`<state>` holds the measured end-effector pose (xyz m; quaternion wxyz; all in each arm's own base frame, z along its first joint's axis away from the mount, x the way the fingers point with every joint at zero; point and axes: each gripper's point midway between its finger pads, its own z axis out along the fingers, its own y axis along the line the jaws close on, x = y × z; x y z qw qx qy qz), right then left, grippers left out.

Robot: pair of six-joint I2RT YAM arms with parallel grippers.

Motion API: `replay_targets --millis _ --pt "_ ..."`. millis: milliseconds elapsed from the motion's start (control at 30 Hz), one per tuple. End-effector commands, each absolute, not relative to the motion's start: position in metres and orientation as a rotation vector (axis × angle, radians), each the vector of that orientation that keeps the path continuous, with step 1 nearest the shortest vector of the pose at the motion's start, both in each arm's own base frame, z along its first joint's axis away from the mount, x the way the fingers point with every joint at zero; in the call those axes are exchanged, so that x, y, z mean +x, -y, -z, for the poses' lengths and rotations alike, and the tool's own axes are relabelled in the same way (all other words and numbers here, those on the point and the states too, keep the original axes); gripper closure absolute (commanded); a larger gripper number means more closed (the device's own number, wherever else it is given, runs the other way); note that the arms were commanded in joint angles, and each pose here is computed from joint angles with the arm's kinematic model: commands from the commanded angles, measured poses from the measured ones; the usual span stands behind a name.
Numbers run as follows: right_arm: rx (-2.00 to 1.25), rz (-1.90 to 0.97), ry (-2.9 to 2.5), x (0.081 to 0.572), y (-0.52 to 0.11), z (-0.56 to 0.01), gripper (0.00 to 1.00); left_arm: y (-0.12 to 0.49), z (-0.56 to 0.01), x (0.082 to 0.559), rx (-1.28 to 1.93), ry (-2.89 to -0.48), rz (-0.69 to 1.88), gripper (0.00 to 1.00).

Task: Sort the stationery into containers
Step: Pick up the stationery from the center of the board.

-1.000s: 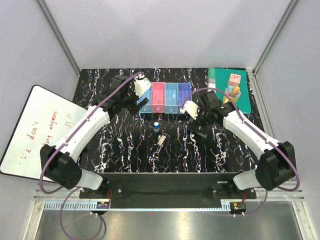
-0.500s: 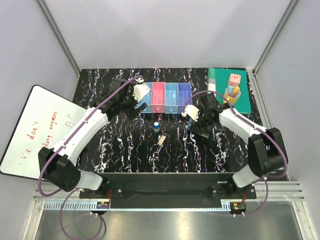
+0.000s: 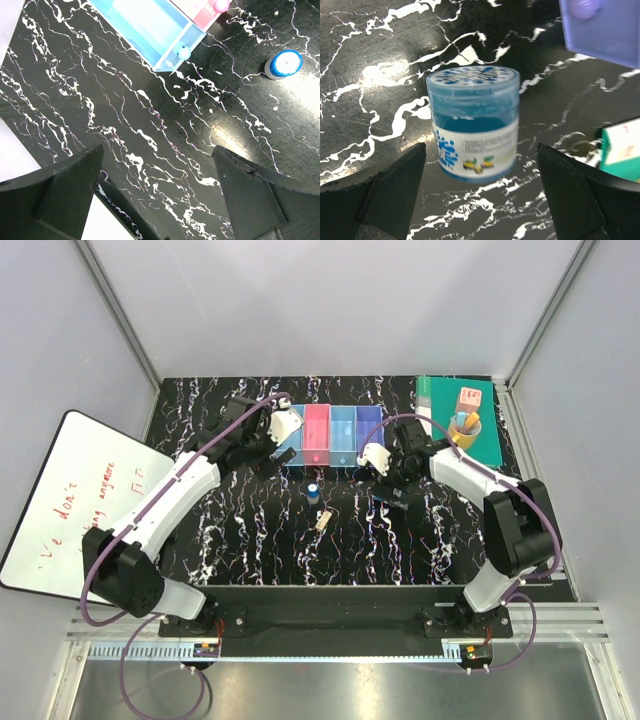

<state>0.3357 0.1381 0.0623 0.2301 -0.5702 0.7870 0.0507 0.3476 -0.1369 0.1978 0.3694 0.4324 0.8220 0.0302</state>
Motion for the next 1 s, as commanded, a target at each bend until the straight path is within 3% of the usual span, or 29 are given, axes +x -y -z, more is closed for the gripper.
replay_targets --millis 0,267,400,500,533,667,967 --pt "-1.548 -0.198 -2.145 0.344 -0.15 -0.06 0.0 0.143 -0.204 0.352 1.126 -2.069 -0.069 0.01" --pt "-1.55 -0.202 -2.187 0.345 -0.146 -0.038 0.03 0.144 -0.204 0.355 1.141 -2.061 -0.074 0.01" --pt "-1.543 -0.214 -2.213 0.346 -0.146 -0.031 0.21 0.145 -0.206 0.358 1.142 -2.054 -0.074 0.01" --pt "-1.541 -0.209 -2.222 0.345 -0.144 -0.029 0.49 0.144 -0.207 0.359 1.143 -2.051 -0.081 0.01" --pt "-1.537 -0.197 -2.228 0.345 -0.142 -0.029 0.64 0.144 -0.208 0.359 1.145 -2.047 -0.082 0.01" --pt "-1.521 -0.166 -2.235 0.347 -0.139 -0.033 0.88 0.146 -0.209 0.36 1.146 -2.043 -0.075 0.01" --pt "-1.355 -0.036 -2.081 0.366 -0.139 -0.113 1.0 0.169 -0.223 0.359 1.095 -2.03 0.085 0.01"
